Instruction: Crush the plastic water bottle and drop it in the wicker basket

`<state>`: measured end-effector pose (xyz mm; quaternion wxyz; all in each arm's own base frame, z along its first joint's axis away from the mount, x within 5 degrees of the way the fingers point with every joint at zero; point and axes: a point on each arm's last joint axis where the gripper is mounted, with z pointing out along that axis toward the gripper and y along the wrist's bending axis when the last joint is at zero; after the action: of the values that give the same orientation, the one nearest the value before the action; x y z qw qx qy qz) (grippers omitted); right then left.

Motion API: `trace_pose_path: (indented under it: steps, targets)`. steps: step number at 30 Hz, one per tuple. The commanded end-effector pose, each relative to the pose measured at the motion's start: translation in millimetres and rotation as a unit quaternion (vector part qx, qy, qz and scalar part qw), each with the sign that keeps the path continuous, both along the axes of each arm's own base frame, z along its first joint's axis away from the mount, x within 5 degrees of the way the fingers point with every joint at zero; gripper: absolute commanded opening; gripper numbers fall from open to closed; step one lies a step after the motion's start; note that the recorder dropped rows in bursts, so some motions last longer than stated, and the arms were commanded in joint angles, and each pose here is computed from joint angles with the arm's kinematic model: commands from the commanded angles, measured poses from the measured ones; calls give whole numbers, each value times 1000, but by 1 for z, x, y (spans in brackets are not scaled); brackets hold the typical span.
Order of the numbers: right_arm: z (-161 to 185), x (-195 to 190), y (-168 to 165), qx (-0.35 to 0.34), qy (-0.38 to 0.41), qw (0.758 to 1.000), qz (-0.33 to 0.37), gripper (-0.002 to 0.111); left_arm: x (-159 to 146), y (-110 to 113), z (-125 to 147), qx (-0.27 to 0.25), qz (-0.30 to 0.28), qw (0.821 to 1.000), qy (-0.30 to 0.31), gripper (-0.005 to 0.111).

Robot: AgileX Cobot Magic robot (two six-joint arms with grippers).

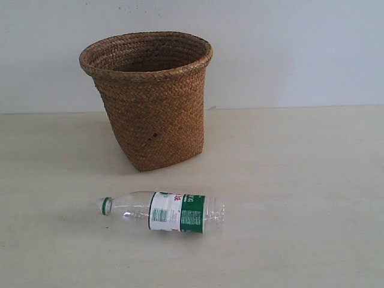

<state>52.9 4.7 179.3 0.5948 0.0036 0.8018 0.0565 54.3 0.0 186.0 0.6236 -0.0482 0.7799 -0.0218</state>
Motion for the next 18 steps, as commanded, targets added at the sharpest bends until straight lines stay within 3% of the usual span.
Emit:
trace_pose_path:
  steps: [1,5,10,12,15,18]
  targets:
    - [1,0,0,0,-5,1000,-1,0,1,0,5,-20,6,999,-35,6]
    - [1,0,0,-3,-5,1000,-1,0,2,1,18,-88,17,990,-105,6]
    - [1,0,0,2,-4,1000,-2,0,2,2,21,-107,22,986,-126,6]
    - [1,0,0,2,-4,1000,-2,0,2,1,21,-175,26,976,-127,6]
    - [1,0,0,2,-4,1000,-2,0,2,0,21,-307,32,943,-125,6]
    - [1,0,0,2,-4,1000,-2,0,2,4,27,-354,45,920,-159,6]
